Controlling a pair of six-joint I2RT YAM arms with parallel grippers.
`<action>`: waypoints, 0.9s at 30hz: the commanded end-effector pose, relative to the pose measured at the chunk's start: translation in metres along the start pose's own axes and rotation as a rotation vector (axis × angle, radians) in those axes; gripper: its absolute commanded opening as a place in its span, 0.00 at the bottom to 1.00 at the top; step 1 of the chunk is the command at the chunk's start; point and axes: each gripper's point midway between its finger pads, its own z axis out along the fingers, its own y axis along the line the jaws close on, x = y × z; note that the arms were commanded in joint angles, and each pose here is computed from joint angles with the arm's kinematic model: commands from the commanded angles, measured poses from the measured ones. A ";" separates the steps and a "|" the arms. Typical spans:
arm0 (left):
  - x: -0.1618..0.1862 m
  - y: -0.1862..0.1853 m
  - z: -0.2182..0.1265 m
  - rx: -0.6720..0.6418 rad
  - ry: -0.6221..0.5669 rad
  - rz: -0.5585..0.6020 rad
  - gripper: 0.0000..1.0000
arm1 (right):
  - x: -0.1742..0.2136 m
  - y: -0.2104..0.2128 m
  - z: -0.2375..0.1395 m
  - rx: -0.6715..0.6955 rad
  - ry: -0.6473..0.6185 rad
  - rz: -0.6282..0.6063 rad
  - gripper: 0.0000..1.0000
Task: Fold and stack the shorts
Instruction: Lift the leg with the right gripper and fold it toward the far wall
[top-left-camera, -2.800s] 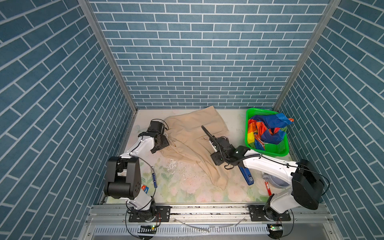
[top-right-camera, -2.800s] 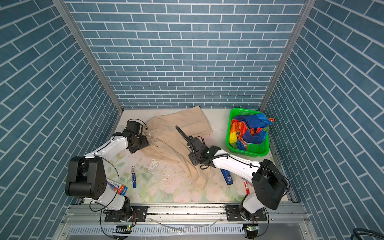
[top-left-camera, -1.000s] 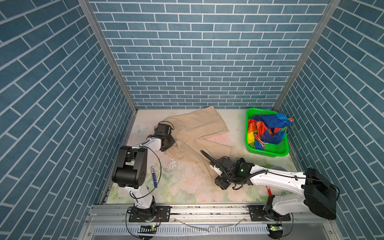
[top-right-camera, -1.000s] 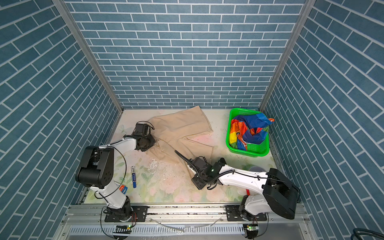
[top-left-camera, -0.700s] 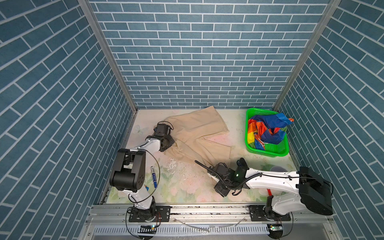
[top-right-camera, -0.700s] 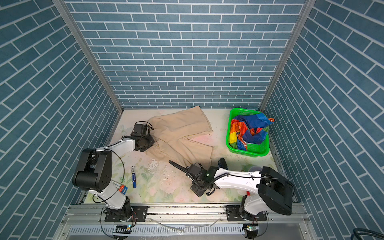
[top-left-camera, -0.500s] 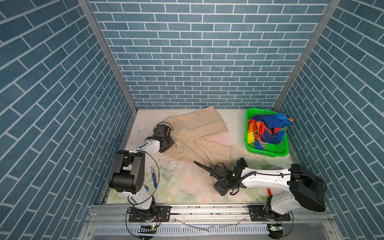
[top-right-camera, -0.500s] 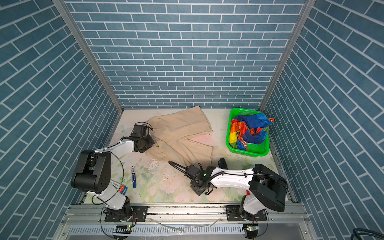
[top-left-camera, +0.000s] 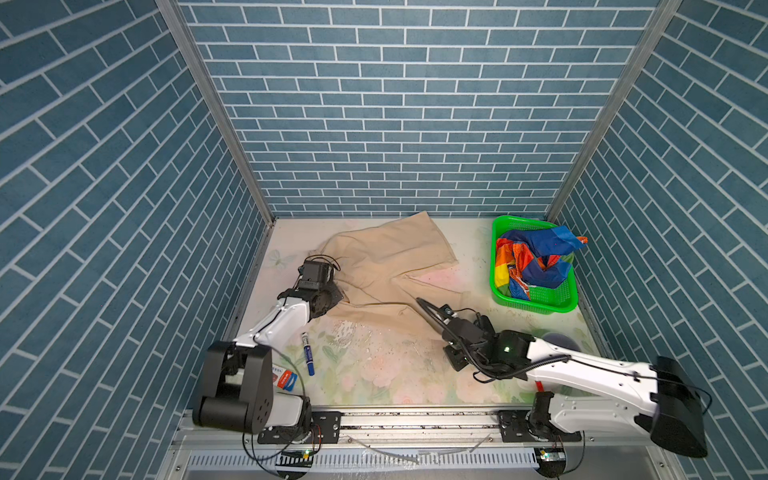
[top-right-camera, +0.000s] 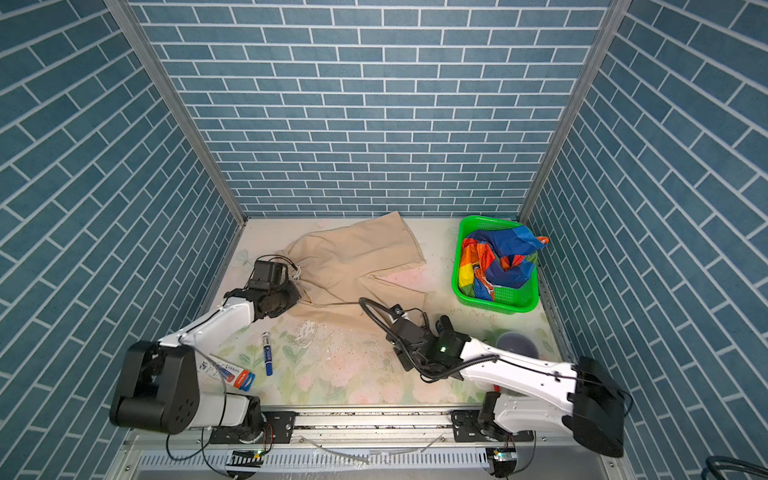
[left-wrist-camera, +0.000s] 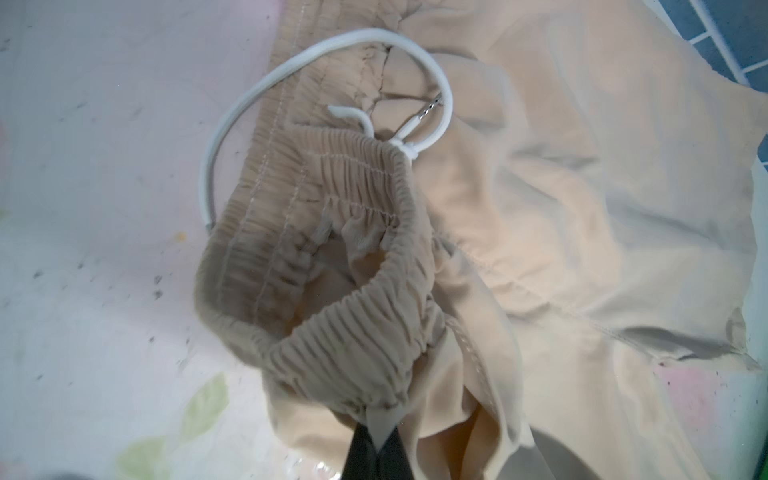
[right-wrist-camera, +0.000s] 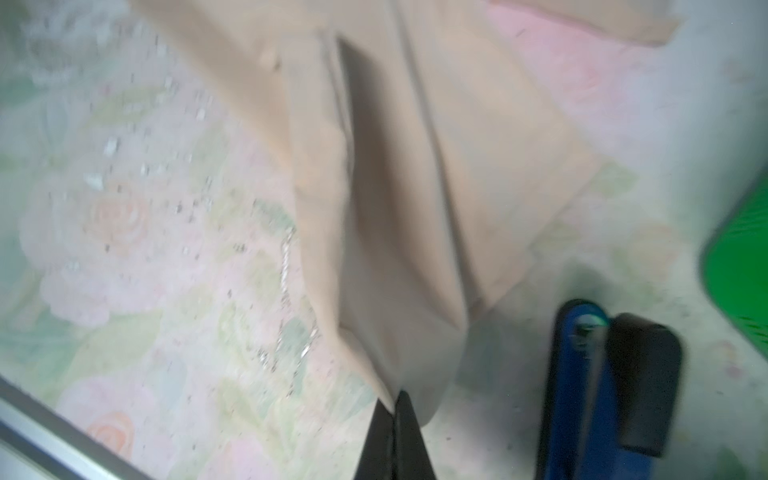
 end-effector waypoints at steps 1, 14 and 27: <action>0.015 0.020 -0.019 -0.039 0.005 -0.009 0.00 | -0.004 -0.049 -0.008 0.155 -0.034 0.120 0.00; 0.028 0.050 -0.080 -0.054 -0.095 -0.075 0.00 | -0.054 -0.100 -0.024 0.300 -0.150 0.248 0.00; -0.044 0.002 -0.105 -0.039 -0.209 -0.015 0.00 | -0.214 -0.134 0.008 0.352 -0.326 0.185 0.00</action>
